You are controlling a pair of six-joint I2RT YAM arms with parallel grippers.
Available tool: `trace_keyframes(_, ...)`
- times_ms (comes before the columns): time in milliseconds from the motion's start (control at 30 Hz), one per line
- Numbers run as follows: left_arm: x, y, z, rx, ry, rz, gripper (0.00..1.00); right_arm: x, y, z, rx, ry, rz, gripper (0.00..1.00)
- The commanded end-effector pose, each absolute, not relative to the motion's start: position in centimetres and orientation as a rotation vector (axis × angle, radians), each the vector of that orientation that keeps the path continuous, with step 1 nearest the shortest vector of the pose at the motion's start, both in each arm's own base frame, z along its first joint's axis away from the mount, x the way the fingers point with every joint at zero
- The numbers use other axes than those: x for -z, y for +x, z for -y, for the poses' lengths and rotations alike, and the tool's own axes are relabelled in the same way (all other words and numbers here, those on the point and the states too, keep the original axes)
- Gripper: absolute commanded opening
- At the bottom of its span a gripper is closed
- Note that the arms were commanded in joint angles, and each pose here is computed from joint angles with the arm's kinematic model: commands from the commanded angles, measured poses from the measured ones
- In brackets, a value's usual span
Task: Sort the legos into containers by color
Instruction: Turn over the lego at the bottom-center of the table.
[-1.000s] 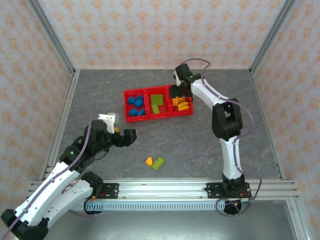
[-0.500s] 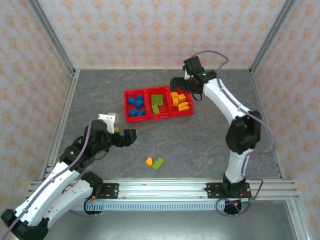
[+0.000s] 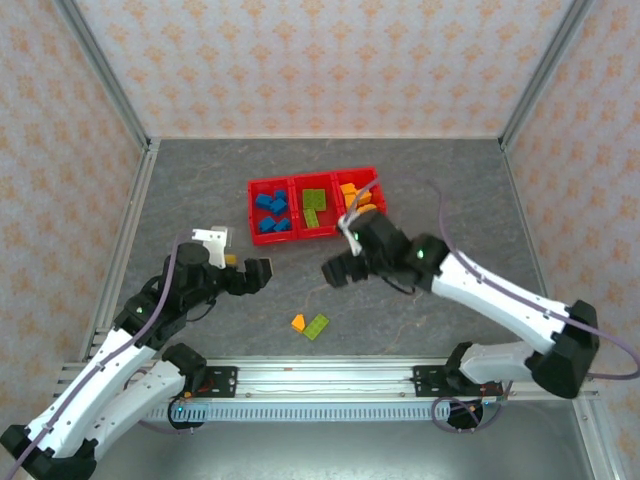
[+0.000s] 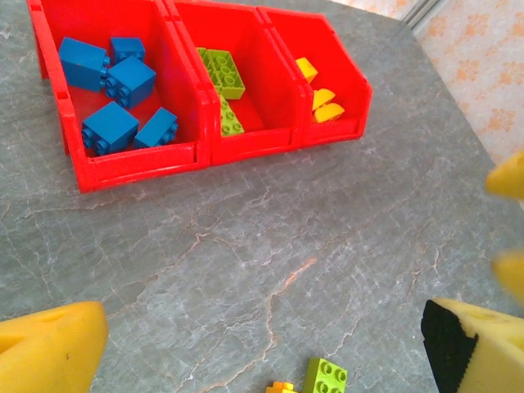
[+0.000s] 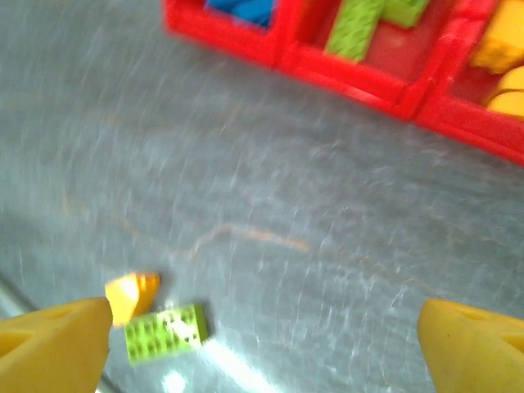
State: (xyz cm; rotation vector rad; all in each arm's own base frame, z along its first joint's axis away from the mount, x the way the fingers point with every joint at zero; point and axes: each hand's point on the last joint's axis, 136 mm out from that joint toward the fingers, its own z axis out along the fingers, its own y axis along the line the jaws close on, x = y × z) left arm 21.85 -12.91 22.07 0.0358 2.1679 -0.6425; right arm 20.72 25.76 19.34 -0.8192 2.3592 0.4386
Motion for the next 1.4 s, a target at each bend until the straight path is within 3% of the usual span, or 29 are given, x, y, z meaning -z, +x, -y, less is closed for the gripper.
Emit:
trace_keyframes(0,-22.8,21.7,12.8,0.655,0.031,-2.135,0.99,-21.0,19.0,-26.2,-0.374,-1.098,-2.03,0.96)
trace_keyframes(167,-23.4,20.8,11.5,0.633,-0.053,-2.166,0.99,-20.4,17.4,-26.4,-0.249,-1.409,-1.754,0.99)
trace_keyframes(533,-21.5,16.0,8.6,0.536,-0.141,-2.389,0.99,-12.7,18.5,-29.8,0.011,-1.917,-1.59,0.95)
trace_keyframes(700,-20.5,15.2,8.3,0.536,-0.14,-2.404,0.99,-10.5,17.9,-32.1,-0.012,-2.015,-1.522,0.95)
trace_keyframes(900,-18.9,14.9,9.2,0.584,-0.104,-2.437,0.99,-6.9,17.1,-32.6,0.044,-2.171,-1.521,0.88)
trace_keyframes(1367,-17.7,14.7,9.8,0.659,-0.12,-2.419,0.99,-4.2,15.1,-32.4,-0.048,-2.323,-1.477,0.86)
